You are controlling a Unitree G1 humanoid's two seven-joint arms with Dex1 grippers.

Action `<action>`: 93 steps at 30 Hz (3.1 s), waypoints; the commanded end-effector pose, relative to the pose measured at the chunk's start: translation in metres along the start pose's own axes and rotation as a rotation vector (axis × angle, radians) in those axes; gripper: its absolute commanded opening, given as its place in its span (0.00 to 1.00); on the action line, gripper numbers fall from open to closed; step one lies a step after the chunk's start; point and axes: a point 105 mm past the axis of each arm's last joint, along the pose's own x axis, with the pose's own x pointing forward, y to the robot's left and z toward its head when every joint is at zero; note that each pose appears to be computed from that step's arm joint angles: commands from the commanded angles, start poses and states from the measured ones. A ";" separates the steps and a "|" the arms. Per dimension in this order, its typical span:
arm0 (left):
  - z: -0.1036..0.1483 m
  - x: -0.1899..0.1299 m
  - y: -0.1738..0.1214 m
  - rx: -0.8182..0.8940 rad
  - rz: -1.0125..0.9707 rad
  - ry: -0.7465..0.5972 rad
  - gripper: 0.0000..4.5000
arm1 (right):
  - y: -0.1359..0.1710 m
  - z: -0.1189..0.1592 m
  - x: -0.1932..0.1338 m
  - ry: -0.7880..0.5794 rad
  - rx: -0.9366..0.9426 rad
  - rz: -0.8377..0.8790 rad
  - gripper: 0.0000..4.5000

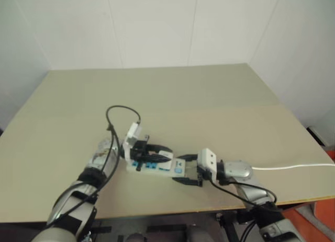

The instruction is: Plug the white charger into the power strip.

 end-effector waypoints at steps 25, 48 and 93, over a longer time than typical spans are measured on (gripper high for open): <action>-0.022 -0.019 -0.004 0.045 0.093 0.045 0.23 | 0.010 -0.015 0.008 0.071 0.101 0.105 0.76; -0.059 -0.040 -0.016 -0.039 0.121 0.202 0.23 | 0.012 -0.016 0.009 0.063 0.059 0.101 0.76; 0.035 -0.120 -0.006 0.135 0.339 0.274 1.00 | -0.013 0.003 -0.016 0.071 -0.024 0.082 0.99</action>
